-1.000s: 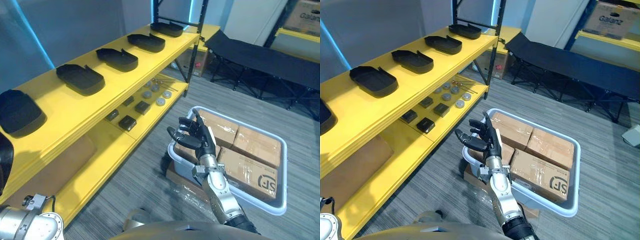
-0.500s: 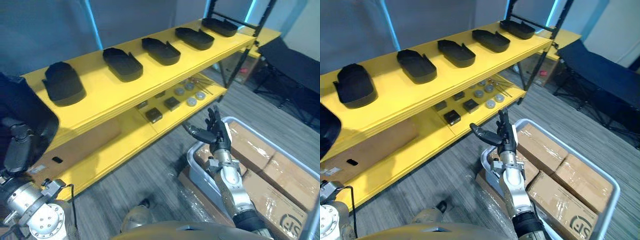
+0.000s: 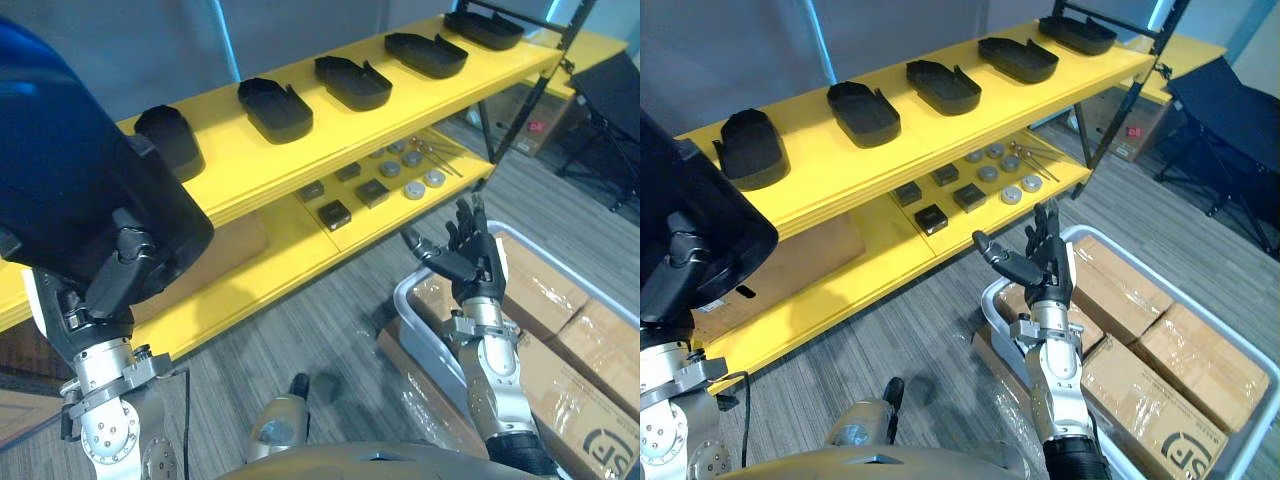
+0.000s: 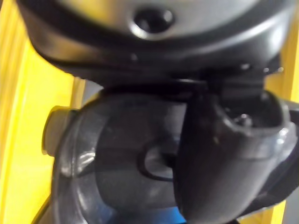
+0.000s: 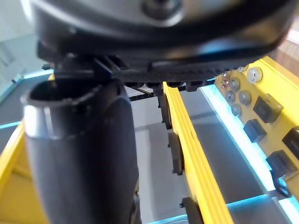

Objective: Walk over and take three plastic housings, then place them on the shelf

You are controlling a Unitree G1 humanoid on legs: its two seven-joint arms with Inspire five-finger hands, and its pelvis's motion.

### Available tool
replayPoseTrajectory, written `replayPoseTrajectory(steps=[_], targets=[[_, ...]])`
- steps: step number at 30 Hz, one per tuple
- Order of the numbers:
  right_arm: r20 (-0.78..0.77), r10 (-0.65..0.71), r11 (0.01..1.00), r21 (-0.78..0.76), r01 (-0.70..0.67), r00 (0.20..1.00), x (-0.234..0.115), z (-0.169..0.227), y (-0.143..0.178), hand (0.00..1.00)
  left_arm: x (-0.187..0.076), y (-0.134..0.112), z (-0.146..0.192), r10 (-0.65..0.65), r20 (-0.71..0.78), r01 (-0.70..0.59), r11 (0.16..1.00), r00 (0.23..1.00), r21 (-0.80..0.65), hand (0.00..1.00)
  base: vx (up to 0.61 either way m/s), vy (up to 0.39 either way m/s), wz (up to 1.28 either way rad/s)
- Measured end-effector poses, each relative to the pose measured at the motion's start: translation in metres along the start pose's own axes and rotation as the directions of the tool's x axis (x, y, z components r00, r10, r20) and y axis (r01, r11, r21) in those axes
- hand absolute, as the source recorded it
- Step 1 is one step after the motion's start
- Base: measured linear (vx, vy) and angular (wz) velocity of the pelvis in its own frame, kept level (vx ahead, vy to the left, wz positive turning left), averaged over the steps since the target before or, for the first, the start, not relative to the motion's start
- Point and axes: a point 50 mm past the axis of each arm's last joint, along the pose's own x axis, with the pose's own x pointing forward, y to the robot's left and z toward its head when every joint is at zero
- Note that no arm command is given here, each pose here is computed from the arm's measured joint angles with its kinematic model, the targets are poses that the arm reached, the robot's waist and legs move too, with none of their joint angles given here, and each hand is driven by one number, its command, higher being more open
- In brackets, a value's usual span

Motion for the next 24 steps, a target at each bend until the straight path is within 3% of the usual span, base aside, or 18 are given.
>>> replayPoseTrajectory(steps=[6, 10, 14, 19, 24], targets=[[0.054, -0.042, 0.998, 0.040, 0.040, 0.998, 0.008, 0.007, 0.005, 1.00, 0.014, -0.004, 0.008, -0.045, 0.073, 0.038, 0.995, 0.996, 0.091, 0.00, 0.07, 0.117, -0.07], [0.043, -0.059, 0.982, -0.177, 0.066, 0.997, 0.007, 0.005, 0.008, 1.00, 0.035, -0.017, 0.017, -0.114, 0.166, 0.096, 0.989, 0.980, 0.113, 0.00, 0.19, 0.156, 0.52], [0.062, -0.048, 0.978, -0.200, 0.060, 0.997, 0.008, 0.013, 0.007, 1.00, 0.048, -0.028, 0.018, -0.117, 0.203, 0.110, 0.993, 0.972, 0.047, 0.00, 0.19, -0.017, 0.78], [0.193, 0.041, 0.971, -0.239, 0.006, 0.980, 0.015, 0.049, 0.011, 1.00, 0.033, -0.042, 0.002, -0.108, 0.104, 0.114, 0.992, 0.989, -0.054, 0.00, 0.17, -0.129, 0.76], [0.201, 0.063, 0.971, -0.238, -0.014, 0.978, 0.017, 0.052, 0.013, 1.00, 0.026, -0.041, -0.002, -0.099, 0.074, 0.103, 0.994, 0.992, -0.045, 0.00, 0.10, -0.080, 0.27]])
